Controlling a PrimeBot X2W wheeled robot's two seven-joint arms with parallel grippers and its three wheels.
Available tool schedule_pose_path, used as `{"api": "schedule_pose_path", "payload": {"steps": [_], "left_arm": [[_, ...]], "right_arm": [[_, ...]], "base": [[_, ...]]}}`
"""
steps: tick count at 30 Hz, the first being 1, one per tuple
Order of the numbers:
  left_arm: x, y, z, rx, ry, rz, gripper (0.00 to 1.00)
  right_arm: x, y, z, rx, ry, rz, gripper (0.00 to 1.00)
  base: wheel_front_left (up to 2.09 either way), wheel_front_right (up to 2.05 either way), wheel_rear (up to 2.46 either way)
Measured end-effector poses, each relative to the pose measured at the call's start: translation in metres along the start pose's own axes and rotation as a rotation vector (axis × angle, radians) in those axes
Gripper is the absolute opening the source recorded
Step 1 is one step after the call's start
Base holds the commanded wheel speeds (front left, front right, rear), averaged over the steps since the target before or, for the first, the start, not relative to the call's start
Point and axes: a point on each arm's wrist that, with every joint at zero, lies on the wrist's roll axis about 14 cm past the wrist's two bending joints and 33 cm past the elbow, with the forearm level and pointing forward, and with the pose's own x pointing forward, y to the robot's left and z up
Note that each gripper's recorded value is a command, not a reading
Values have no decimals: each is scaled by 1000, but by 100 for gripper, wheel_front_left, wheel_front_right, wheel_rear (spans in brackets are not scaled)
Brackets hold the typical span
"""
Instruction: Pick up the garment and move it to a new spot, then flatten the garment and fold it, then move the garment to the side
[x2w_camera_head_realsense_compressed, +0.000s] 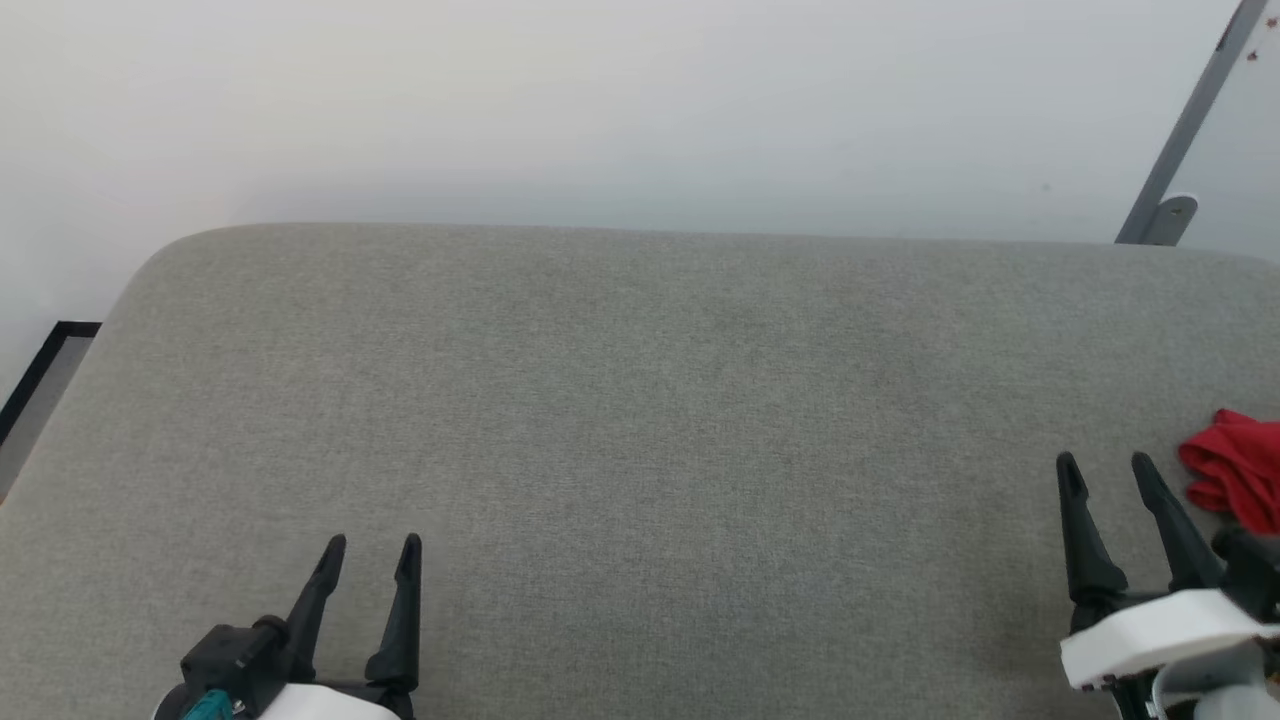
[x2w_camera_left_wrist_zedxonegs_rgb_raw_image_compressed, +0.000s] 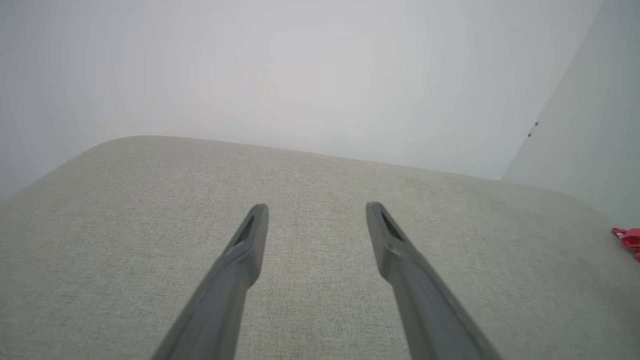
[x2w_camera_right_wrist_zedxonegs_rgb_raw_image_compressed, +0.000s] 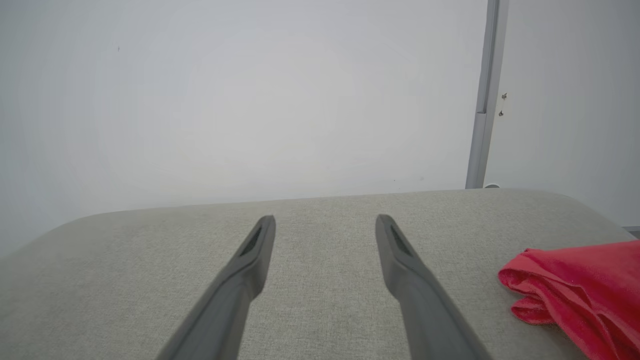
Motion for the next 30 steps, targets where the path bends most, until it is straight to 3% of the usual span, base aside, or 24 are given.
{"api": "schedule_pose_path", "payload": {"steps": [11, 29, 30], "left_arm": [[-10, -5, 15, 35, -47, -17, 100], [-11, -7, 17, 29, -55, -22, 100], [-11, -7, 17, 21, -55, -23, 0]], "right_arm": [[-21, -5, -5, -8, 9, -41, 100], [-21, -1, -2, -2, 10, -44, 100], [-21, -1, -2, -1, 10, -44, 0]], "base": [[0, 0, 0], [0, 0, 0], [0, 0, 0]]}}
